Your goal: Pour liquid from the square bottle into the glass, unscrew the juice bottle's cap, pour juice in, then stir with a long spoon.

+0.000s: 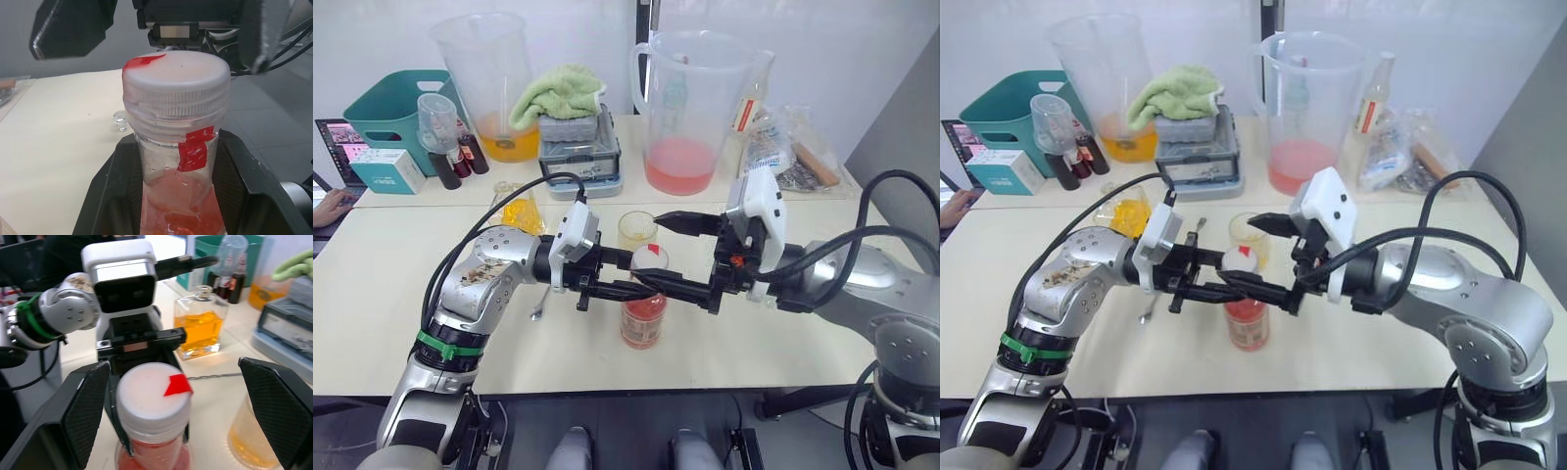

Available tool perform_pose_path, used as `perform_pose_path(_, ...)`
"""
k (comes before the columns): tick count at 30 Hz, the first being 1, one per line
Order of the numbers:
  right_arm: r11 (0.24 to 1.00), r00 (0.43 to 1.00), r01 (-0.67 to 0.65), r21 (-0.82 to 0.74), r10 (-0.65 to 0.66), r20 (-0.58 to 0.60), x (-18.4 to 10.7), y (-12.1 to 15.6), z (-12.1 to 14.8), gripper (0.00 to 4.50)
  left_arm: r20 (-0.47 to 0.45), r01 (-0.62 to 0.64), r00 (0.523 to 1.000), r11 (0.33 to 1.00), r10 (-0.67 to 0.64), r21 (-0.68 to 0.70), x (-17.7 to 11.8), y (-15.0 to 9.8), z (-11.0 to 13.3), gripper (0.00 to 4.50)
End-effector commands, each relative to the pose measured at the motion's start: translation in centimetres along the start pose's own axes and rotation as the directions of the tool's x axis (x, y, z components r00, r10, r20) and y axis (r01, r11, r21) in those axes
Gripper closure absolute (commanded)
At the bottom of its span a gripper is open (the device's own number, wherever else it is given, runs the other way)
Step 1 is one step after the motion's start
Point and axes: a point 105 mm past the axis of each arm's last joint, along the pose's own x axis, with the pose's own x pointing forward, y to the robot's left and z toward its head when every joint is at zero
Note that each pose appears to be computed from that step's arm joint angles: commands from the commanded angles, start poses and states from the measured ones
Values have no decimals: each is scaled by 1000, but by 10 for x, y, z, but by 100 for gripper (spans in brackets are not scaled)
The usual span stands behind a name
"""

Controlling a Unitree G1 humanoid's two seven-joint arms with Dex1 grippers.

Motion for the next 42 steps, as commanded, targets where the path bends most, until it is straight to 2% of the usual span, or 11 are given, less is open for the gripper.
perform_pose_path(1, 1000, 1000, 11, -20, -11, 5, -1, 7, 5, 3, 1, 10, 1000, 1000, -10, -1, 1, -1, 1, 294)
perform_pose_path(11, 1000, 999, 30, -9, -30, -25, 1, 8, 0, 3, 5, 15, 1000, 1000, -15, 0, 3, 1, 1, 294)
perform_pose_path(16, 1000, 1000, -8, 5, 8, -25, 2, 13, 0, 145, 3, 13, 1000, 1000, -13, 1, 2, 2, 1, 294)
perform_pose_path(18, 1000, 999, -25, 9, 26, -31, 2, 16, -2, 217, 3, 13, 1000, 1000, -13, 2, 2, 2, 1, 294)
perform_pose_path(25, 999, 998, -37, 7, 38, -41, 2, 17, -3, 217, 2, 10, 1000, 1000, -10, 6, 2, 2, 1, 294)
perform_pose_path(30, 999, 998, -43, 11, 44, -40, 3, 18, -4, 359, 2, 6, 1000, 1000, -6, 6, 1, 2, 2, 294)
perform_pose_path(32, 998, 998, -56, 15, 56, -39, 4, 19, -4, 433, 2, 4, 1000, 1000, -4, 6, 1, 2, 2, 294)
perform_pose_path(33, 998, 997, -62, 17, 63, -37, 4, 19, -4, 447, 2, 3, 1000, 1000, -3, 7, 1, 3, 2, 294)
perform_pose_path(40, 996, 996, -89, 19, 90, -23, 6, 20, -3, 447, -2, -3, 1000, 1000, 3, 6, 1, 3, 2, 294)
perform_pose_path(42, 994, 994, -110, 10, 110, 17, 6, 24, 2, 396, -3, -5, 1000, 1000, 5, 5, 0, 2, 2, 294)
